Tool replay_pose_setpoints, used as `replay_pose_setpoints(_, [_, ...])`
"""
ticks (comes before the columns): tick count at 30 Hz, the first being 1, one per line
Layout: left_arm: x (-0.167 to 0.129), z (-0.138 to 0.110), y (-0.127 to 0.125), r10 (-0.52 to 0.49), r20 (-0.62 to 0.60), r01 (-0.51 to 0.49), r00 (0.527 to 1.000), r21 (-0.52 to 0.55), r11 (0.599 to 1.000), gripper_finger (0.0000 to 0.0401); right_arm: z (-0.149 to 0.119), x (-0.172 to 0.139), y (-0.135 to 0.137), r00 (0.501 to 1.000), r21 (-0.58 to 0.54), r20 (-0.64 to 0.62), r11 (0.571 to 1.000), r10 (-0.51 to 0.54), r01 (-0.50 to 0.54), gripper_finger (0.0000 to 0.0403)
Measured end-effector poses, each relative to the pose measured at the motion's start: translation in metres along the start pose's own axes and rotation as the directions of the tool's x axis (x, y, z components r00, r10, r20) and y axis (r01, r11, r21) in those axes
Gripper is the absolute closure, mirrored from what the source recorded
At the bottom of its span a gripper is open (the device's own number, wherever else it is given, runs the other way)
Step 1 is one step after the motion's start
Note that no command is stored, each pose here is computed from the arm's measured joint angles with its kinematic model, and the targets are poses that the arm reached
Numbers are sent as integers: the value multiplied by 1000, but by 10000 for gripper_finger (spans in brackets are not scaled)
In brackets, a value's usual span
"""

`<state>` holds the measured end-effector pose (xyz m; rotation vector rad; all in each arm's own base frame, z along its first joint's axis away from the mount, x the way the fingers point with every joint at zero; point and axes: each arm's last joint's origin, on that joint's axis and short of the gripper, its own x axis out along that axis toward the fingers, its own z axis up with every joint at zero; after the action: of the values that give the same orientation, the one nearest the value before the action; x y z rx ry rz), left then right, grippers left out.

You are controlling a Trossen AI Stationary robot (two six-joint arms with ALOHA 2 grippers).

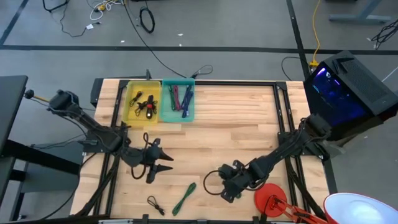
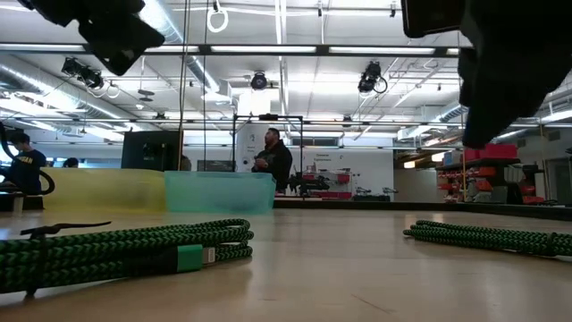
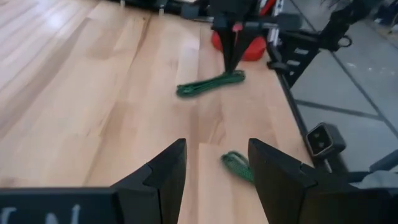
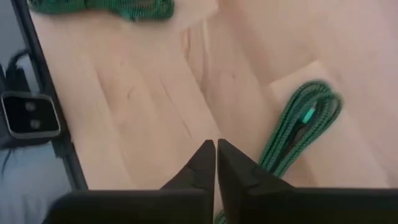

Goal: Pick & Place USB Port
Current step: Put the green charger cable into the green bin

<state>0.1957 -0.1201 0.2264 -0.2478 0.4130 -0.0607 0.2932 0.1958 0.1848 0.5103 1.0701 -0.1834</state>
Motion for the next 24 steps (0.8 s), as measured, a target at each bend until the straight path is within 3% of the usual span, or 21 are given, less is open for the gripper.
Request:
replay_pose_setpoints(11, [6,-2,-6,-21,23,21,1000,-14,1000,224,-6,5,-6,994,-5,-107,1000,-7,7,387])
replay_pose_setpoints(24, [5,-2,-8,-31,25,32,999,-15,999,224,-7,5,-8,992,17,-121,999,-27,30,309])
